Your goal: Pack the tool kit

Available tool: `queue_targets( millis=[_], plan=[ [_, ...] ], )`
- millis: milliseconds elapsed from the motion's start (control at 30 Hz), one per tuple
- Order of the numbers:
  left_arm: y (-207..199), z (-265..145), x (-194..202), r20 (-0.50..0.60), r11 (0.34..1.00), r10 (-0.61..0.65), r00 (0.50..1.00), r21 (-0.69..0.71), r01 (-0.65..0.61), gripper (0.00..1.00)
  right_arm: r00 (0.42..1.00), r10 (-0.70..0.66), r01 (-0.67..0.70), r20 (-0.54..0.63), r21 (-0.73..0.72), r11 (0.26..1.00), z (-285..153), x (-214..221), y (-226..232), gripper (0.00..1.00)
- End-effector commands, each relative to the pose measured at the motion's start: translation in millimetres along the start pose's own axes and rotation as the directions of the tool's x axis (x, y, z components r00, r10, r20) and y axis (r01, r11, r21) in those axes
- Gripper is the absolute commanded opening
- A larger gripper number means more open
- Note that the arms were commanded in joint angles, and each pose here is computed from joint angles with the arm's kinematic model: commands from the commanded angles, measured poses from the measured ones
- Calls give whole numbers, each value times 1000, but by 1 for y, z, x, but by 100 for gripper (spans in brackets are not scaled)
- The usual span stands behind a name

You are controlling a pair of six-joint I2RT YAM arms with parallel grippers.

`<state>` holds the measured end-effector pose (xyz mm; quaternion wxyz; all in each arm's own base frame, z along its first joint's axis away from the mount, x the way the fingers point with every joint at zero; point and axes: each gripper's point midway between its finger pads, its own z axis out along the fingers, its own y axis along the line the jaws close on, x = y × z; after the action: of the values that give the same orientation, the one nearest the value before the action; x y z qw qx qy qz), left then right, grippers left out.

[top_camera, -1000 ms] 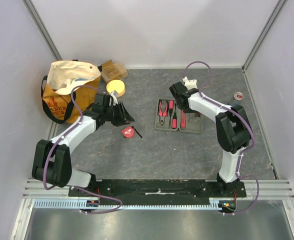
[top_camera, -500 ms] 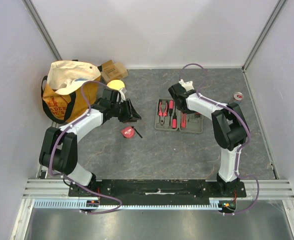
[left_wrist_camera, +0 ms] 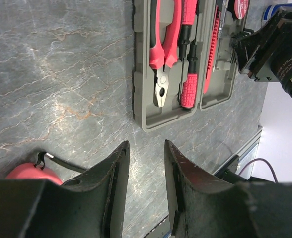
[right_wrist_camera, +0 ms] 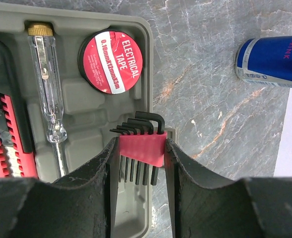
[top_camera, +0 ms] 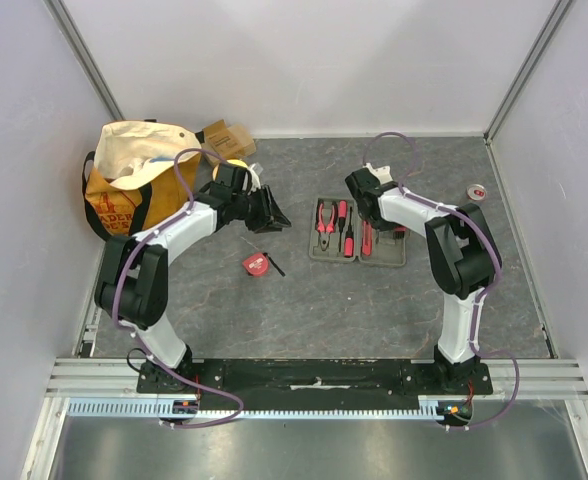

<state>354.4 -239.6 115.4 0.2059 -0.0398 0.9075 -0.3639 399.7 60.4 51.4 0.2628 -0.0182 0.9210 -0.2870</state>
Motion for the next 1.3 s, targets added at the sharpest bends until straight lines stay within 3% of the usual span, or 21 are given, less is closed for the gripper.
queue_targets(
  millis=[0, 600, 1267],
  plan=[
    [-20, 4, -7, -1, 996, 58, 998, 61, -58, 40, 1000, 8, -7, 11, -39, 999, 6, -4, 6, 43],
    [-18, 11, 0, -27, 997, 54, 998, 51, -52, 40, 999, -33, 32, -5, -137, 990, 4, 3, 12, 47],
    [-29, 47, -10, -46, 997, 79, 996, 30, -77, 40, 990, 136, -138, -25, -244, 960, -22, -14, 6, 59]
  ],
)
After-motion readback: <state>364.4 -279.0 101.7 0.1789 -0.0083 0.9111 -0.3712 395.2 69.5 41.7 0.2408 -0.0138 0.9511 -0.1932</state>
